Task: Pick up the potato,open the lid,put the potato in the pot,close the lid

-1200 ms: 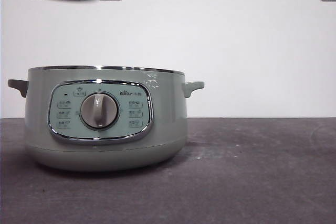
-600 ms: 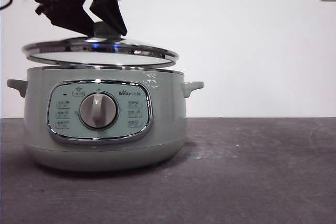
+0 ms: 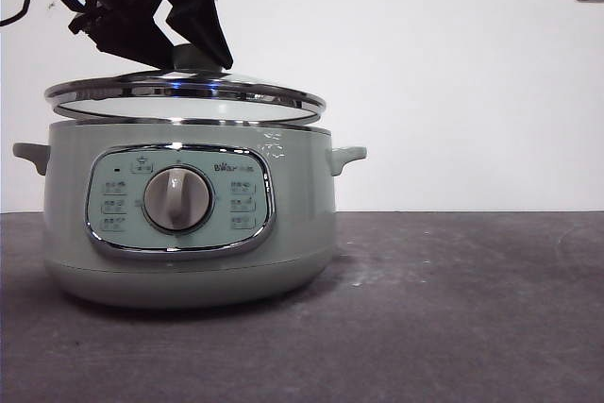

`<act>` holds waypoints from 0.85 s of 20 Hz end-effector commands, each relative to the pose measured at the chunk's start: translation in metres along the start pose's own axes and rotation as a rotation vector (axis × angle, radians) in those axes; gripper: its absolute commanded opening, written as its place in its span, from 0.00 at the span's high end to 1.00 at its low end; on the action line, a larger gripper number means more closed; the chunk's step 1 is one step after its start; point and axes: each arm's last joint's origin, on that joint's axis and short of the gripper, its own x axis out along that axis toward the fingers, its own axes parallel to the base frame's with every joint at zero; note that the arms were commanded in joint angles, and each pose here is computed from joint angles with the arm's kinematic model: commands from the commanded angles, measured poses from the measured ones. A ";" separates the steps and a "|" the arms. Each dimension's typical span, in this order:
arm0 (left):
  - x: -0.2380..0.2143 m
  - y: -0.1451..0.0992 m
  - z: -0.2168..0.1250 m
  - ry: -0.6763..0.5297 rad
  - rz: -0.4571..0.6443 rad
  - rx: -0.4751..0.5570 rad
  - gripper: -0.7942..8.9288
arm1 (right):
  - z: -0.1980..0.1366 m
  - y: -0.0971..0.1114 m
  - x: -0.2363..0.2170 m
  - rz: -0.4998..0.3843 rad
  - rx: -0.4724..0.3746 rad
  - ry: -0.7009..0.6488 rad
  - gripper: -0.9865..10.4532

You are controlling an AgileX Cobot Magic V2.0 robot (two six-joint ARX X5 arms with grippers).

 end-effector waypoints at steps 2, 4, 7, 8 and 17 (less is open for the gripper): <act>0.004 -0.005 0.005 -0.034 -0.021 0.002 0.93 | 0.000 0.000 0.000 -0.003 0.006 -0.001 0.56; 0.010 -0.005 0.001 0.001 -0.021 0.002 0.93 | 0.000 0.000 0.000 -0.003 0.006 -0.001 0.56; 0.015 -0.006 -0.006 0.055 -0.020 0.006 0.93 | 0.000 0.000 0.000 -0.003 0.006 0.001 0.56; 0.015 -0.005 -0.007 0.067 -0.012 0.009 0.93 | -0.001 0.000 0.000 -0.003 0.006 0.004 0.56; 0.015 -0.005 -0.006 0.052 0.011 0.010 0.55 | -0.003 0.000 0.000 -0.001 0.005 0.032 0.56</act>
